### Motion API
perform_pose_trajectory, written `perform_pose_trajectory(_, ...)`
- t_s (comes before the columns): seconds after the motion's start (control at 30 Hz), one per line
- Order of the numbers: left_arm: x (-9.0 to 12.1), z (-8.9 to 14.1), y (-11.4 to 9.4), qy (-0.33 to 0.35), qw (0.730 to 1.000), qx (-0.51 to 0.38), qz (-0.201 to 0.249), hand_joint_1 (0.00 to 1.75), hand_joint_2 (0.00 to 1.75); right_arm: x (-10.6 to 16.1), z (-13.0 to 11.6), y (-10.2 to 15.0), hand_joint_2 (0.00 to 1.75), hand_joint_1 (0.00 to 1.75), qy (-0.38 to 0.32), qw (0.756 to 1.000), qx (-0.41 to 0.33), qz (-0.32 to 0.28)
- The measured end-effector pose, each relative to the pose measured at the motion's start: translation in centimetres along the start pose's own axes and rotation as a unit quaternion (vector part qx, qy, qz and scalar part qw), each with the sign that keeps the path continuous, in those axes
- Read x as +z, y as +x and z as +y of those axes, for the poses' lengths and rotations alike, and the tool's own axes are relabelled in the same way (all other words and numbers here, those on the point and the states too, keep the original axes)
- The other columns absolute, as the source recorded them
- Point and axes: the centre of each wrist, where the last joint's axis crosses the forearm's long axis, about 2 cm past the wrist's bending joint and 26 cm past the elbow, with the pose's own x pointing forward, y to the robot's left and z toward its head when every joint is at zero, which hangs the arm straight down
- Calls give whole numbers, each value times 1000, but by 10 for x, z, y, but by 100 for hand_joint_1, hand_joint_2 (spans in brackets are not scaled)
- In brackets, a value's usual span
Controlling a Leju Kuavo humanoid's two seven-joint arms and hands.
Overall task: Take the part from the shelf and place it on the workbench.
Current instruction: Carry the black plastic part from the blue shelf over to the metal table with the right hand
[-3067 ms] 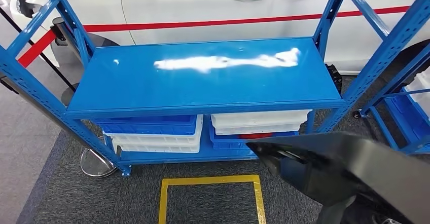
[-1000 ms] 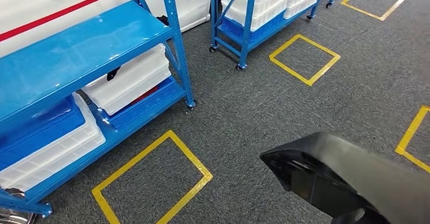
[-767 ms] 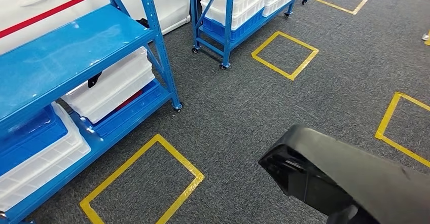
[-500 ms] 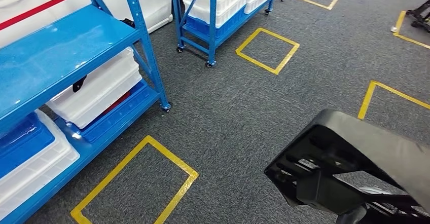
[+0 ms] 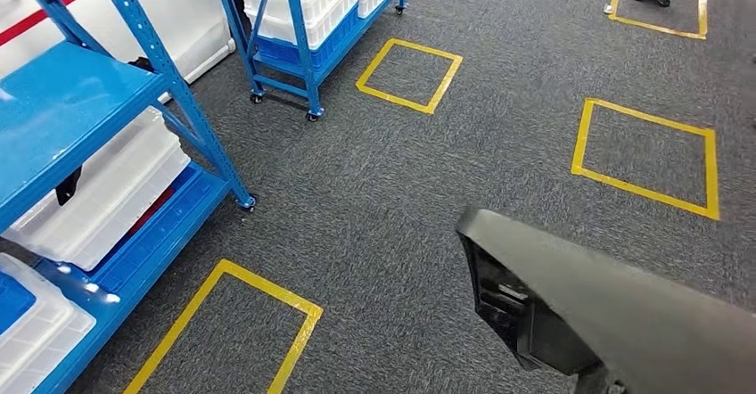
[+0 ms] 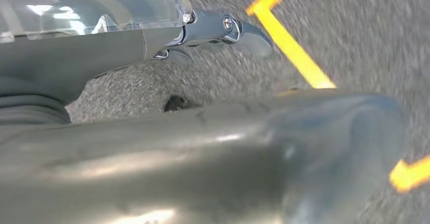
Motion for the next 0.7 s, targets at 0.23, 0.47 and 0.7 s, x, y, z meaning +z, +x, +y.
perform_pose_trajectory(0.23, 0, 4, -1, -21, 1000, 8, 6, 0, 0, 2, 1, -1, 175, 175, -6, 1000, -2, 10)
perform_pose_trajectory(0.47, -2, 5, 1, -24, 1000, 3, 10, 0, 0, 3, 2, -1, 175, 175, -1, 1000, -12, 19)
perform_pose_trajectory(0.7, 0, 5, -2, -56, 994, -84, 46, 0, 0, 7, 3, -3, 175, 175, 19, 1000, -19, 15)
